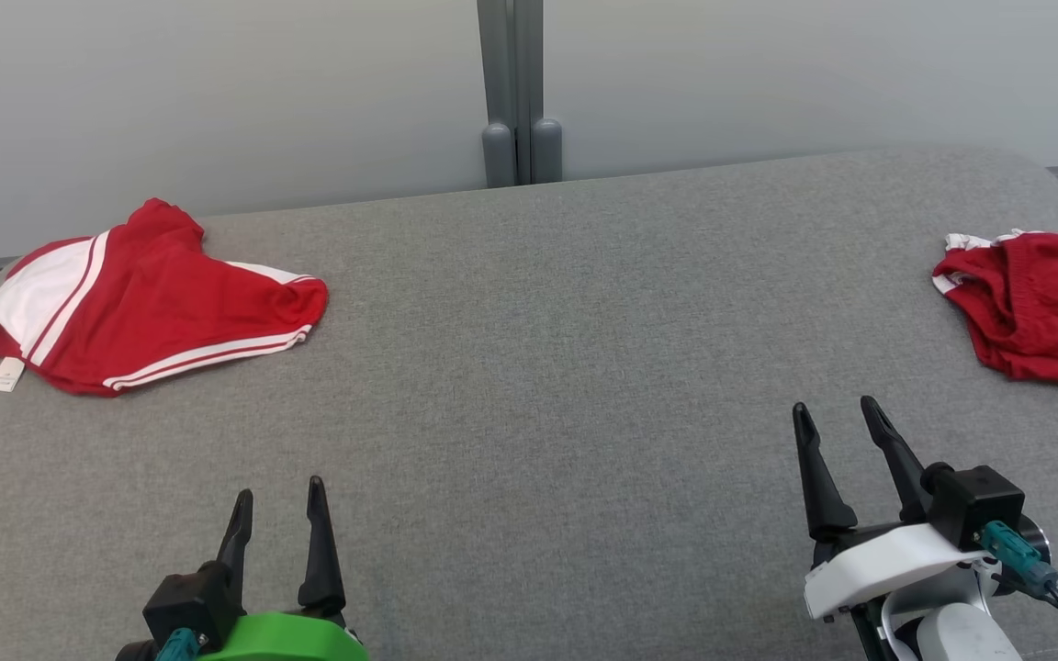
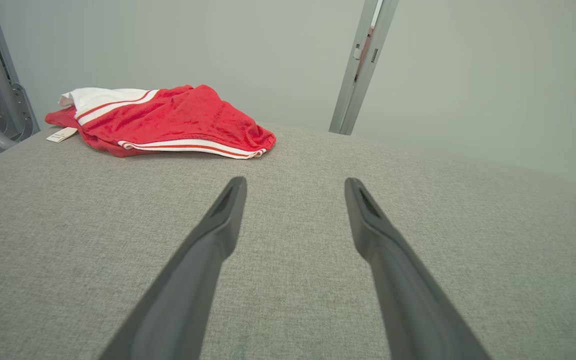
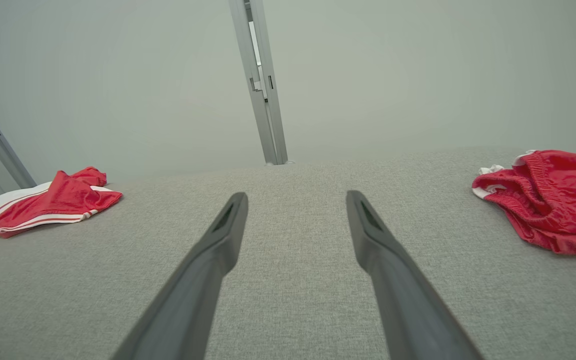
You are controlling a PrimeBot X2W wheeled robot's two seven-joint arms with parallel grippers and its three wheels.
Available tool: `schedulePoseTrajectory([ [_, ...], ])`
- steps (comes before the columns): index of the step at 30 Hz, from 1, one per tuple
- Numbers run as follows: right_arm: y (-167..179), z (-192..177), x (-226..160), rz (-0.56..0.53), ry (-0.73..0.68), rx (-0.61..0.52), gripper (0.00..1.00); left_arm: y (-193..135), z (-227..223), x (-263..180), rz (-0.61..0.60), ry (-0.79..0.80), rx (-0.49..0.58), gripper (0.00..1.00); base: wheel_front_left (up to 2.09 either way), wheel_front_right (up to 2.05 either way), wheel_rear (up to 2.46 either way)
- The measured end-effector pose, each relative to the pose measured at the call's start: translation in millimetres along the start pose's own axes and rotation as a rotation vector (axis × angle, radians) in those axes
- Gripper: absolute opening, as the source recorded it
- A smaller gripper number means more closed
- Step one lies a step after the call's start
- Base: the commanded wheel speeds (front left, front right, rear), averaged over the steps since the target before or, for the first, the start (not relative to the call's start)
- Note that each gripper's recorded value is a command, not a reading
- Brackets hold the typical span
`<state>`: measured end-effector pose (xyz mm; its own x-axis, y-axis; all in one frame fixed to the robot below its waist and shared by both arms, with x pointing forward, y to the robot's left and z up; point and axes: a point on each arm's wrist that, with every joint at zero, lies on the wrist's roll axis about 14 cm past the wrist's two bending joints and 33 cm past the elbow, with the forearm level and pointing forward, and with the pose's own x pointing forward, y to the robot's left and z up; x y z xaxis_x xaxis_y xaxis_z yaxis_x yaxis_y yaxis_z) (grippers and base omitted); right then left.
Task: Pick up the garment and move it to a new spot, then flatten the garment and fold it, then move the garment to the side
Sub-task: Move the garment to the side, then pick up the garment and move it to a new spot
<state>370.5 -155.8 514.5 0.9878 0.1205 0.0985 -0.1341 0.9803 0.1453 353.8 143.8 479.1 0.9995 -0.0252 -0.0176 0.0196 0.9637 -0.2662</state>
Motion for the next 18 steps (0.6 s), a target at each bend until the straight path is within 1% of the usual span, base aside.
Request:
schedulePoseTrajectory([
  [12,4.2,-3.9,0.5,0.012,0.011,0.003,1.00,3.5,0.1,-0.8,0.011,0.000,0.000,1.00,0.00,0.00,0.00],
  [18,16.3,-5.4,7.5,0.051,0.013,0.007,1.00,11.4,6.2,-3.8,0.038,-0.020,-0.001,1.00,0.00,0.00,0.00],
])
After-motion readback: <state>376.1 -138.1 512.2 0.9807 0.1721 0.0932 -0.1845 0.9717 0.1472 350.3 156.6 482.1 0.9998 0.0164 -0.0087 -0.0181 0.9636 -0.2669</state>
